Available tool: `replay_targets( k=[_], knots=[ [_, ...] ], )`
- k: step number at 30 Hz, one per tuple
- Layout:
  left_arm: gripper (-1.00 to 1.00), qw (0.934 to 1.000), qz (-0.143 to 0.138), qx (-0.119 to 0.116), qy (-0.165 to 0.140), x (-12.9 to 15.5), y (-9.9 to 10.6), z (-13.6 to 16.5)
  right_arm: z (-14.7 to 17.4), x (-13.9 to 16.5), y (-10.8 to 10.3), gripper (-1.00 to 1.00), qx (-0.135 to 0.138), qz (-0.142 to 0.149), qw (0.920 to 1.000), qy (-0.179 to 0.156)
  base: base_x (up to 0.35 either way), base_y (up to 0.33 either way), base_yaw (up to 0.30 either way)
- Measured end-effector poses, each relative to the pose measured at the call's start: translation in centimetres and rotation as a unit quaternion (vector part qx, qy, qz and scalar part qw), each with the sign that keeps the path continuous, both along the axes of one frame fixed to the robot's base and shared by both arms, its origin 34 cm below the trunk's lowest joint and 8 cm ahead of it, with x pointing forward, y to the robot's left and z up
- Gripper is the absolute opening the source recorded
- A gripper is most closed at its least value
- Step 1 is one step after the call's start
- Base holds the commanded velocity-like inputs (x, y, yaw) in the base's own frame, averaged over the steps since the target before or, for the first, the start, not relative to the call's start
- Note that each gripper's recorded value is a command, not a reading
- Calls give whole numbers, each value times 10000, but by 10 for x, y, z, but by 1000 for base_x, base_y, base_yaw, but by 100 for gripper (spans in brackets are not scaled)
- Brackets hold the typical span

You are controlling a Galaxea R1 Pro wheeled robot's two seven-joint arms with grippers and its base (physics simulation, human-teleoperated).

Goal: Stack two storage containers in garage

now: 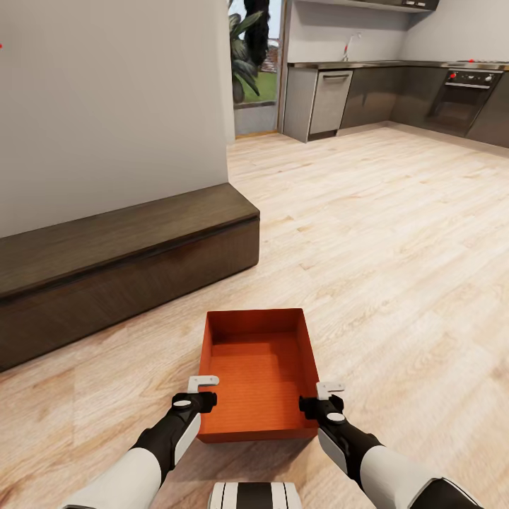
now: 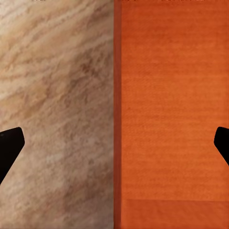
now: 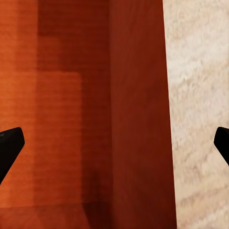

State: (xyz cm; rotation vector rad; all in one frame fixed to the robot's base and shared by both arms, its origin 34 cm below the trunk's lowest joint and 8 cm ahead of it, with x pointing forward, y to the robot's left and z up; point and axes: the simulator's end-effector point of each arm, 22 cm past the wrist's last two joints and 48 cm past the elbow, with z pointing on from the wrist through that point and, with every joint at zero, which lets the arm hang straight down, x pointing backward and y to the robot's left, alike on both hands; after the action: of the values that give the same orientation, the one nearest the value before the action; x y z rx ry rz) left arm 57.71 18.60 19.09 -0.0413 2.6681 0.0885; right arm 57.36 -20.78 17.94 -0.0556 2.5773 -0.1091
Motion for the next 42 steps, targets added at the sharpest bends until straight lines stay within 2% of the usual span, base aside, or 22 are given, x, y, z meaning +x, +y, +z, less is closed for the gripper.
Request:
replay_targets(
  k=[28, 29, 42],
  knots=[
    [100, 10000, 2, 18, 5, -1, 0, 0, -1, -2, -1, 100, -19, 14, 10000, 43, 0, 0, 0],
    [-100, 10000, 2, 18, 7, -1, 0, 0, -1, -2, -1, -100, -19, 14, 10000, 43, 0, 0, 0],
    [-100, 10000, 18, 31, 85, -6, 1, -4, 0, -1, -3, -100, -72, 22, 10000, 38, 0, 0, 0]
  ],
)
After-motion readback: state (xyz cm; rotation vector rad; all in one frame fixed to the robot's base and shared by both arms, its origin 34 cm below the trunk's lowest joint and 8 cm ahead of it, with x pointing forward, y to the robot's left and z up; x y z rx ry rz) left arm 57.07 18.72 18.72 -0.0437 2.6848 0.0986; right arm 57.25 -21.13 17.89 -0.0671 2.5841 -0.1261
